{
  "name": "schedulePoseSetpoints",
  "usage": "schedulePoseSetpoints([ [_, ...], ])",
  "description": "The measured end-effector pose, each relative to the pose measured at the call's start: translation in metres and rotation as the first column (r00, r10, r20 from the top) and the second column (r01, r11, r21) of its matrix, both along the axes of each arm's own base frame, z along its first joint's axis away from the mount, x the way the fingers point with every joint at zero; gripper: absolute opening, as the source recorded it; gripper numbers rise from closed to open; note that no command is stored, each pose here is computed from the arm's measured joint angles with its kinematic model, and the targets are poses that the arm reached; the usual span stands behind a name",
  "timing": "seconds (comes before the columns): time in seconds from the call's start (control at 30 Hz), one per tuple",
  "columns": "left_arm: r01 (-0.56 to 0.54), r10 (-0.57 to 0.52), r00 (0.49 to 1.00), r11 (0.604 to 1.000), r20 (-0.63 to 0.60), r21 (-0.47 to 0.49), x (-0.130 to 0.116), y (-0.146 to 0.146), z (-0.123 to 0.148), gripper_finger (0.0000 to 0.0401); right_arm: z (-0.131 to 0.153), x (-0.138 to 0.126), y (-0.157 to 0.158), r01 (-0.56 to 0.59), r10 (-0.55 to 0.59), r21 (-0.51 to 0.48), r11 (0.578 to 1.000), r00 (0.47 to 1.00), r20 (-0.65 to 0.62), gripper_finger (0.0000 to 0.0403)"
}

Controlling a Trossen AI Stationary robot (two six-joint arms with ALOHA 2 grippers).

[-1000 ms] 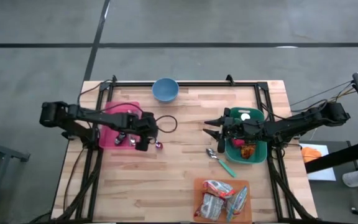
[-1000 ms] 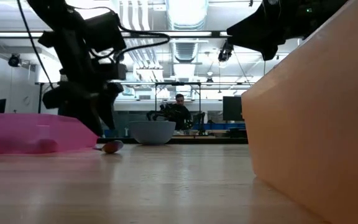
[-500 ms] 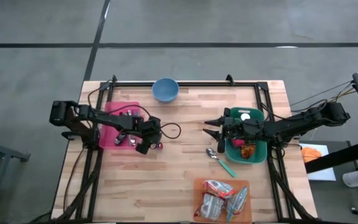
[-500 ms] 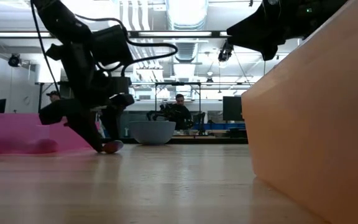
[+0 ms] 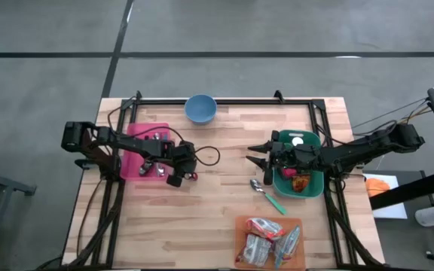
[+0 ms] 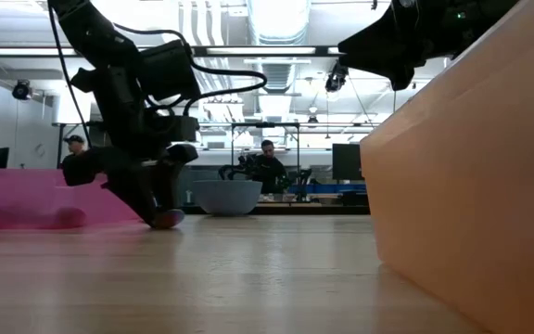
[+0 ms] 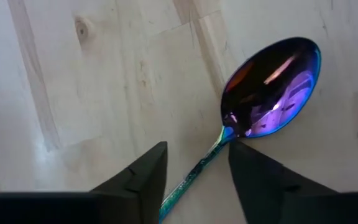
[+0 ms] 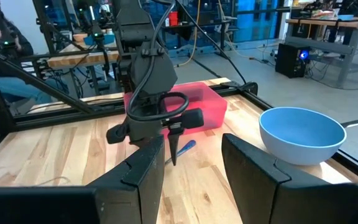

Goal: Pick & Place Food Item
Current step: Put the purple spoon into the pink bin

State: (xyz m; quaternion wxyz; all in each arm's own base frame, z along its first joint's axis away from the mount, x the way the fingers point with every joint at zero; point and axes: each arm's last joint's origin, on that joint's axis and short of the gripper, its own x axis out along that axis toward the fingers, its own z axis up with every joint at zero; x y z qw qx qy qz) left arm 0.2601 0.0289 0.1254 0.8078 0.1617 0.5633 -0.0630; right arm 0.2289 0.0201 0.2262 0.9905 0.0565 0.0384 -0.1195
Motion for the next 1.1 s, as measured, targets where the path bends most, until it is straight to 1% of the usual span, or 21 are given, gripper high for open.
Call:
schedulePoseSetpoints([
  [0.17, 0.004, -0.004, 1.0, 1.0, -0.006, -0.018, -0.0006, -0.0005, -0.0005, 0.0122, 0.0, 0.0, 0.0, 0.0, 0.0, 0.0, 1.0, 1.0, 0.0, 0.0157],
  [0.3, 0.008, -0.008, 1.0, 0.999, -0.011, -0.031, -0.001, -0.0009, -0.001, 0.0093, 0.0, 0.0, 0.0, 0.0, 0.0, 0.0, 1.0, 1.0, 0.0, 0.0157],
  [0.4, -0.013, 0.012, 1.0, 0.999, -0.013, -0.044, -0.0014, -0.0011, -0.0012, 0.0067, 0.0, 0.0, 0.0, 0.0, 0.0, 0.0, 1.0, 1.0, 0.0, 0.0157],
  [0.57, -0.037, 0.036, 0.999, 0.998, -0.011, -0.049, -0.0013, -0.0009, -0.0011, 0.0011, 0.0, 0.0, 0.0, 0.0, 0.0, 0.0, 1.0, 1.0, 0.0, 0.0157],
  [0.83, -0.044, 0.044, 0.999, 0.998, 0.001, -0.039, -0.0002, -0.0002, -0.0007, 0.0006, 0.0, 0.0, 0.0, 0.0, 0.0, 0.0, 1.0, 1.0, 0.0, 0.0157],
  [1.1, -0.041, 0.042, 0.998, 0.999, 0.047, -0.033, 0.0036, 0.0004, 0.0, 0.0005, 0.0, 0.0, 0.0, 0.0, 0.0, 0.0, 1.0, 1.0, 0.0, 0.0157],
])
